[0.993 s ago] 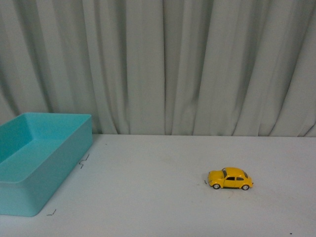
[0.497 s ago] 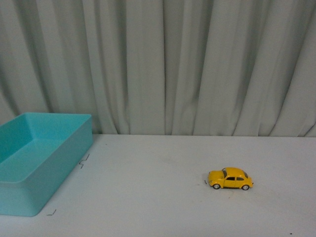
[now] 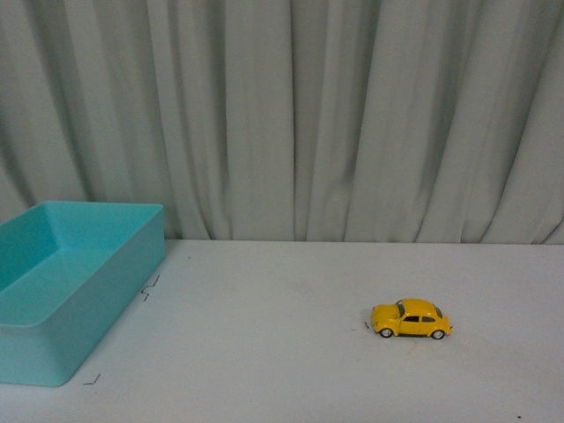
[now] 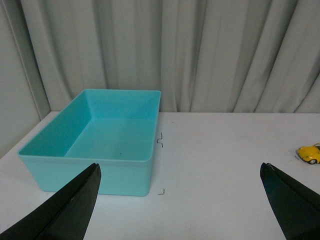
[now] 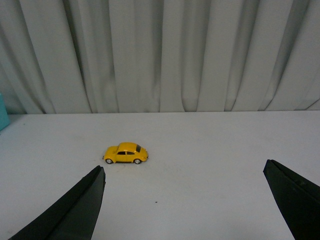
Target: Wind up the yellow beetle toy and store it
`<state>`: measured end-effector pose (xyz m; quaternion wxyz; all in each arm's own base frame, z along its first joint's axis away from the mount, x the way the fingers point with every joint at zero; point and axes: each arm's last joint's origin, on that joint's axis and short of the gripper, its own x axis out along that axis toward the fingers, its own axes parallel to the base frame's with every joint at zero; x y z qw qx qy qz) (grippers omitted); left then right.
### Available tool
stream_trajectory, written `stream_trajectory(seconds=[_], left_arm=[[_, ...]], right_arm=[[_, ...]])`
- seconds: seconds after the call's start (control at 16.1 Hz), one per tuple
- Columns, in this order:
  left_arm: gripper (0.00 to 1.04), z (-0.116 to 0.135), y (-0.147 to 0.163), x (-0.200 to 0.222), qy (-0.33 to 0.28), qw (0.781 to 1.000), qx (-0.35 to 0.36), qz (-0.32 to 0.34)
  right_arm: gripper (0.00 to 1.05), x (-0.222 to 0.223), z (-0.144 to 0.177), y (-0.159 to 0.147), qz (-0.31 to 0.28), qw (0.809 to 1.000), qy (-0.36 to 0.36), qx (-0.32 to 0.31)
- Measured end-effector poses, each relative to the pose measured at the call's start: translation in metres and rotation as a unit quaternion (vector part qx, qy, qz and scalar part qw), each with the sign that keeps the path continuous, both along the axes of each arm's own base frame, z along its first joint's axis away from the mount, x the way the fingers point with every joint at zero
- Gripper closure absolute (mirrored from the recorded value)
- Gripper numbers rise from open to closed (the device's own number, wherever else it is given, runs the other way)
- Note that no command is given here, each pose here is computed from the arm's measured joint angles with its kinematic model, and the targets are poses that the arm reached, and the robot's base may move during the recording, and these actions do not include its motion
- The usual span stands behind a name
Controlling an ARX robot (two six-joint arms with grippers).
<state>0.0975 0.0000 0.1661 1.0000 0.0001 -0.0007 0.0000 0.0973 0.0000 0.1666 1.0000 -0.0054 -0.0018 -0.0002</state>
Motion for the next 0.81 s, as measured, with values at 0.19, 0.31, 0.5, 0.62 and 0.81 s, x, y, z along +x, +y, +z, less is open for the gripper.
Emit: stream_trajectory(seconds=[0.19, 0.31, 0.5, 0.62, 0.81], left_arm=[[0.07, -0.0001, 0.0, 0.0, 0.0, 1.0, 0.0, 0.0], [0.07, -0.0001, 0.0, 0.0, 0.0, 1.0, 0.0, 0.0], [0.07, -0.0001, 0.0, 0.0, 0.0, 1.0, 0.0, 0.0], [0.07, -0.0001, 0.0, 0.0, 0.001, 1.0, 0.0, 0.0], [0.07, -0.0001, 0.0, 0.0, 0.0, 1.0, 0.0, 0.0]], right_arm=[[0.07, 0.0, 0.0, 0.0, 0.0, 1.0, 0.0, 0.0], [0.07, 0.0, 0.0, 0.0, 0.0, 1.0, 0.0, 0.0], [0.07, 0.0, 0.0, 0.0, 0.0, 1.0, 0.0, 0.0], [0.07, 0.0, 0.0, 0.0, 0.0, 1.0, 0.0, 0.0], [0.07, 0.0, 0.0, 0.0, 0.0, 1.0, 0.0, 0.0]])
